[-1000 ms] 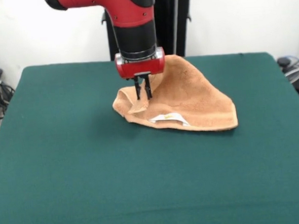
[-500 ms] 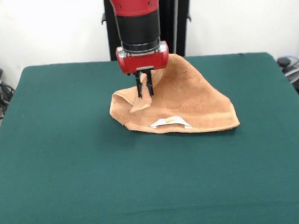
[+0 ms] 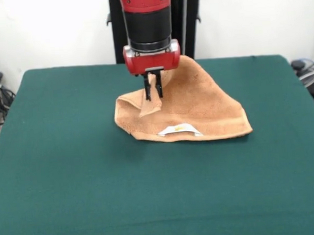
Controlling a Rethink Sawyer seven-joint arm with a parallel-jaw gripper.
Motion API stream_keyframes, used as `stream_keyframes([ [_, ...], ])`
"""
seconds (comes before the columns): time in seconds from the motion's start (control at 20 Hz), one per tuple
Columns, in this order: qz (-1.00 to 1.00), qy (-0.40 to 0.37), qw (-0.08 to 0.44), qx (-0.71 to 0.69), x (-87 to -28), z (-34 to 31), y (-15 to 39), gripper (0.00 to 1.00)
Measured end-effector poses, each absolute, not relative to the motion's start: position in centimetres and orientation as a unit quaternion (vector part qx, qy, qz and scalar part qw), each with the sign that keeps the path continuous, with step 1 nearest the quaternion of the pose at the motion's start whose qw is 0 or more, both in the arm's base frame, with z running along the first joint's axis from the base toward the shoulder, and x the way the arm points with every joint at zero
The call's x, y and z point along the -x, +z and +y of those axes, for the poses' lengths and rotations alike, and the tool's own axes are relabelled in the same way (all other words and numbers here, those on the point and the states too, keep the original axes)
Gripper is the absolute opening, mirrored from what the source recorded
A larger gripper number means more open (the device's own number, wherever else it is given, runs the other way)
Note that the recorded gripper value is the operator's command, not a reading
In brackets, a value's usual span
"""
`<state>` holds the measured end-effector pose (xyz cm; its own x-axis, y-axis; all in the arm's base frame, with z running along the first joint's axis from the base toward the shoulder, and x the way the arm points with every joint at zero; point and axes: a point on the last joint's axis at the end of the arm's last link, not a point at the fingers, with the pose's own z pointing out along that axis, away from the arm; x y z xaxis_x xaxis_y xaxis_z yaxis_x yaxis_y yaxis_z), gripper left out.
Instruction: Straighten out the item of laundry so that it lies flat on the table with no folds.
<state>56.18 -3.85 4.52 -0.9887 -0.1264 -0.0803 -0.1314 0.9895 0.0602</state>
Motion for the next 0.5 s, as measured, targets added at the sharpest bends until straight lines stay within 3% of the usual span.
stream_keyframes([
  [0.5, 0.999, 0.037, 0.026, 0.022, -53.1, -8.1, 5.0, 0.00],
])
